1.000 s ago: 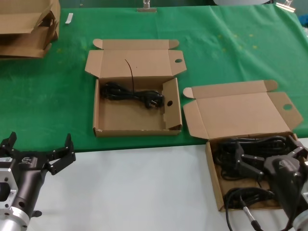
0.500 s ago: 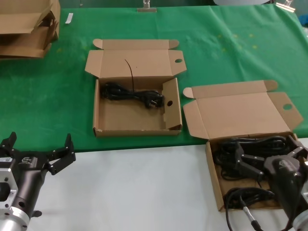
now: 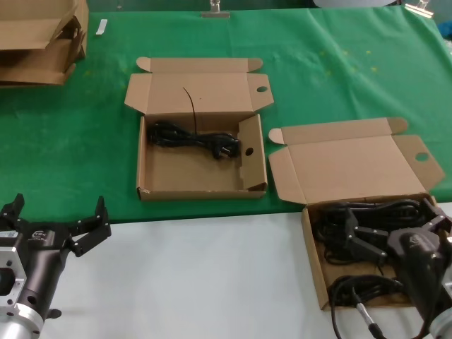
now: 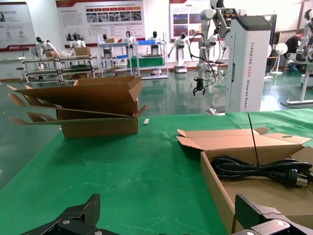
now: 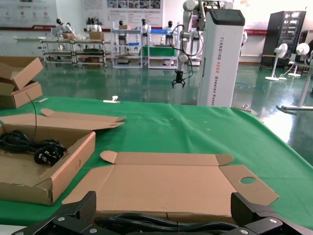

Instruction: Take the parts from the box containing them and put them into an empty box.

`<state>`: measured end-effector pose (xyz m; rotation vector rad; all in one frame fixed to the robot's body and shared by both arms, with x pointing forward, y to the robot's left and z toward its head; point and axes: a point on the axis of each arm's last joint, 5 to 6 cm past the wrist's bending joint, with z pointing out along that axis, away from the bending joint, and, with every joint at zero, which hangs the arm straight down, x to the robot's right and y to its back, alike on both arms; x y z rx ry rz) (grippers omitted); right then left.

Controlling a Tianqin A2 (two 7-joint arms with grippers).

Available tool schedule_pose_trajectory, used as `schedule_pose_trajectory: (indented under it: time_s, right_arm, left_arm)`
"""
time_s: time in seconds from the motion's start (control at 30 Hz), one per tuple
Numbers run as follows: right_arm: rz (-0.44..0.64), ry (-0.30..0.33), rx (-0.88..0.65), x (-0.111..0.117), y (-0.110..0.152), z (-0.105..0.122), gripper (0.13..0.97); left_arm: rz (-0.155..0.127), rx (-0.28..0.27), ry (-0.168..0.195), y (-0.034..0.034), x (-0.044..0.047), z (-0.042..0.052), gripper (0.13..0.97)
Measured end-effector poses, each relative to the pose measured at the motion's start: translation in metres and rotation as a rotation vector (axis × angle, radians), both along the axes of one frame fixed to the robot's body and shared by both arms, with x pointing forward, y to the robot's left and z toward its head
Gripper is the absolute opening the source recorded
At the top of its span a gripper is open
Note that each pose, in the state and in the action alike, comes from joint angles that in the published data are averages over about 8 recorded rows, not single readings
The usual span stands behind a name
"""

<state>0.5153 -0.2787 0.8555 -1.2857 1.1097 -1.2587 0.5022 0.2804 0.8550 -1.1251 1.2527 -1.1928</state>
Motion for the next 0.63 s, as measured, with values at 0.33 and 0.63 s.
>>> schedule_pose_trajectory:
  time_s: [0.33, 0.63]
  right_arm:
    - [0.0, 0.0, 0.0, 0.0, 0.0, 0.0, 0.966]
    - [0.0, 0.0, 0.0, 0.0, 0.0, 0.0, 0.966]
  left_arm:
    - [0.0, 0.0, 0.0, 0.0, 0.0, 0.0, 0.966]
    - [0.0, 0.0, 0.0, 0.0, 0.0, 0.0, 0.966]
